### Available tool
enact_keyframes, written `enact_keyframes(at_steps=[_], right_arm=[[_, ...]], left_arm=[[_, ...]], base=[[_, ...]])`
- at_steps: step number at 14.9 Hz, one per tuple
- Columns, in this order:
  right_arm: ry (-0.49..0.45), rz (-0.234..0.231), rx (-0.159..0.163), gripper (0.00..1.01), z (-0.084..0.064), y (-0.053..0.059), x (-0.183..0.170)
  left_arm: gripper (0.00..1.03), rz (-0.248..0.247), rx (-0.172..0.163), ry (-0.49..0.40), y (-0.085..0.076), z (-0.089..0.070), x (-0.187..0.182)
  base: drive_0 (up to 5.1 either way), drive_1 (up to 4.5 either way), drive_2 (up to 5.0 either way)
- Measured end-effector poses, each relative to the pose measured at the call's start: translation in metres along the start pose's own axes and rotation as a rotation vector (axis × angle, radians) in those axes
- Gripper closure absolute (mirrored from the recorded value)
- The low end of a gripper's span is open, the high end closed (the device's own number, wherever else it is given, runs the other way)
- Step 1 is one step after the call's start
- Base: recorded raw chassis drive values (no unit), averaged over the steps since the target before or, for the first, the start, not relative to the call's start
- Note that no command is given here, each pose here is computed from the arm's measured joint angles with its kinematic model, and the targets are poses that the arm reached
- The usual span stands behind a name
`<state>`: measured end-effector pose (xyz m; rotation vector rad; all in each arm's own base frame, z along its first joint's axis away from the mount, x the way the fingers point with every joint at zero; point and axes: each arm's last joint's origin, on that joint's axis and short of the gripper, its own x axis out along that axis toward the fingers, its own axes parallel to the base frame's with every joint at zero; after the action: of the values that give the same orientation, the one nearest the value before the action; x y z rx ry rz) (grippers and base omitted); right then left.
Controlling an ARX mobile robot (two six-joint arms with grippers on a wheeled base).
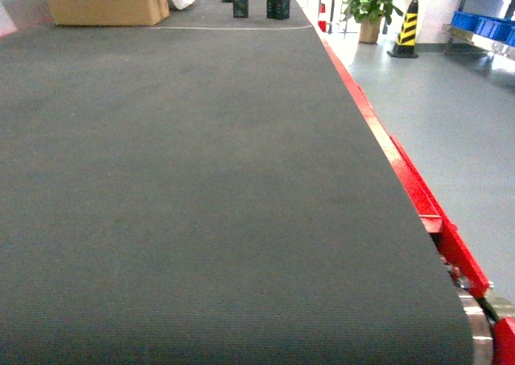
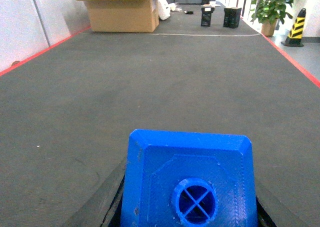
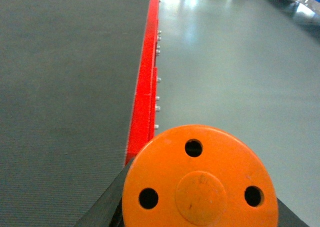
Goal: Sort blue parts and orange caps into right shelf containers
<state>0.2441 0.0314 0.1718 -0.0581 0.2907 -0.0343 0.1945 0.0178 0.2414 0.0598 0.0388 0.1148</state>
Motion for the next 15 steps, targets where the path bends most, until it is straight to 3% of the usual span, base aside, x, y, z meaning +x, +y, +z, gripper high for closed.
enact_keyframes(at_steps=[15], right_arm=[[-0.002,0.002,0.000,0.56,0.0002,0.0001,0.0000]], left_arm=[[0.58,0.000,0.000,0.000,0.0000,0.0000,0.0000]], base=[[4.8,-3.33,-1.4]])
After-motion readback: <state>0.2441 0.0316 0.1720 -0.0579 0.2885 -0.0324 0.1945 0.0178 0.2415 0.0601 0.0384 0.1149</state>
